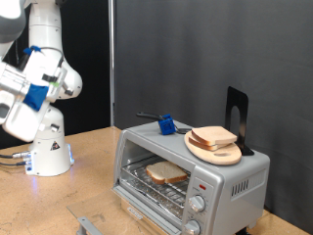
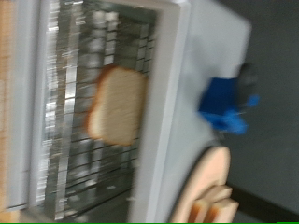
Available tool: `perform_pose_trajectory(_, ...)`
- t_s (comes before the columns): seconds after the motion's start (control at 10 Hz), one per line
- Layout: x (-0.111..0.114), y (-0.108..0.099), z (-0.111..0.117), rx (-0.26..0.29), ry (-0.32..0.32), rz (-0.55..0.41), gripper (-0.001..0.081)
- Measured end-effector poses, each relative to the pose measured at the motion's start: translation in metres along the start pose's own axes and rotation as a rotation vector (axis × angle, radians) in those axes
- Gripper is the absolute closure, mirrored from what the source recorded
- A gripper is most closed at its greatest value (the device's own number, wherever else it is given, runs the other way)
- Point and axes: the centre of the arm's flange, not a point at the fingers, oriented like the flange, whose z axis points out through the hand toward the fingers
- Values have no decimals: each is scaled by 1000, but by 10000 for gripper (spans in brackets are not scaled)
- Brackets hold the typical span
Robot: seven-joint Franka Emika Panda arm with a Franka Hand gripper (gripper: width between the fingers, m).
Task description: Make a piece of toast with the oven
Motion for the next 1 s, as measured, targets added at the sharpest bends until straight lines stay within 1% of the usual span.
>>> perform_pose_trajectory(0.2,22,23,6,-47,52,-2,6)
perform_pose_trajectory(0.3,32,37,12,-81,70,1,6)
perform_pose_trajectory(0.5,50,60,24,-131,91,-4,6)
perform_pose_trajectory(0.7,65,87,39,-163,96,-14,6)
perform_pose_trajectory(0.8,72,100,45,-165,93,-15,6)
perform_pose_trajectory(0.9,80,109,49,-153,89,-19,6)
perform_pose_trajectory(1.0,90,118,51,-128,86,-29,6)
